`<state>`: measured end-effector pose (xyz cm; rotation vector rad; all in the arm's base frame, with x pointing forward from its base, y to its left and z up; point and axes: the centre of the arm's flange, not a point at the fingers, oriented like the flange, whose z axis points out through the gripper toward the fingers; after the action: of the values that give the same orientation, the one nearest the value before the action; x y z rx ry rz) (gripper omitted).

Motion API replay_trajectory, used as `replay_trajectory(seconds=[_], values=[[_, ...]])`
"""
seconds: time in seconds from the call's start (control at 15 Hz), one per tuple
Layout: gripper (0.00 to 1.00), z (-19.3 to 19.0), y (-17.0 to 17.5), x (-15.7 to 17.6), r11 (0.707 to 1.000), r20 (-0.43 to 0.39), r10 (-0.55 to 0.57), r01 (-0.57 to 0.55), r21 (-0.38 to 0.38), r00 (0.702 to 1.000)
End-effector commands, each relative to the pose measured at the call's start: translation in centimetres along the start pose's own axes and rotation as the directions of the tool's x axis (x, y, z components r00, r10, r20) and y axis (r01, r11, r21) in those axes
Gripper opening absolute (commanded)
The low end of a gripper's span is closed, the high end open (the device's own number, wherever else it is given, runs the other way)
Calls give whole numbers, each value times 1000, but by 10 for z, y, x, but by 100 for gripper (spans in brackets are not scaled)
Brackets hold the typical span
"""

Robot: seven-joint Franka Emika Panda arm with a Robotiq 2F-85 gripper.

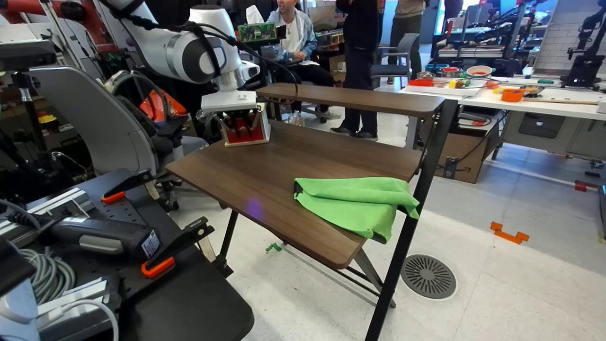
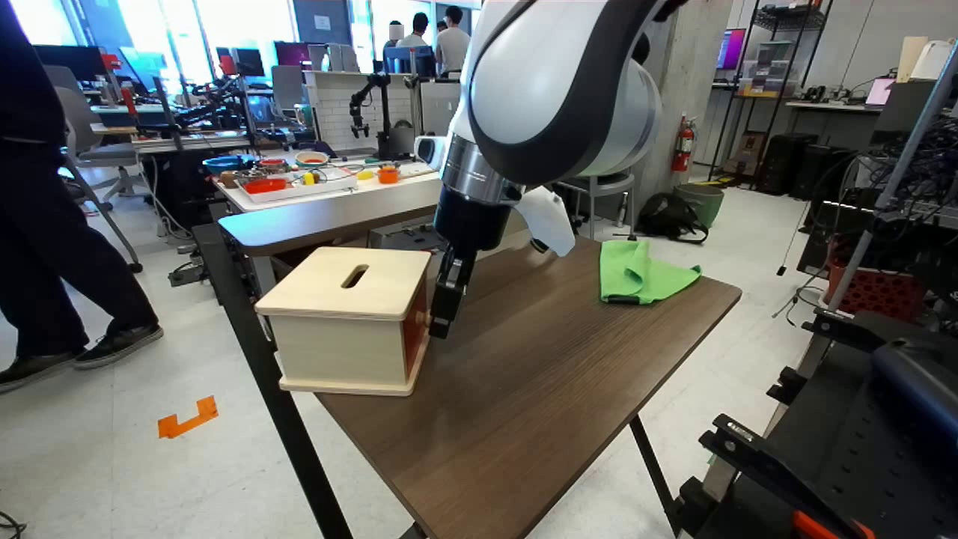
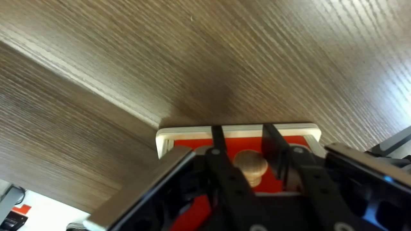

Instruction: Open the drawer and then remove the yellow object that is inside the drawer and put it on the table

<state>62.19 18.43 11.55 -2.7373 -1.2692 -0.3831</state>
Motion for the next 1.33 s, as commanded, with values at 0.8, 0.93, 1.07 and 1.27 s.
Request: replay_trajectory(seconds=[0.8,0.93,1.07,1.27], values=[[55,4,-1,3,998,-50,28,-30,-51,998],[69,5,0,3,998,-55,31,-34,-56,998],[84,6,-2,4,998,-62,29,-33,-58,998],[100,5,-5,9,998,-78,32,-37,-57,996]])
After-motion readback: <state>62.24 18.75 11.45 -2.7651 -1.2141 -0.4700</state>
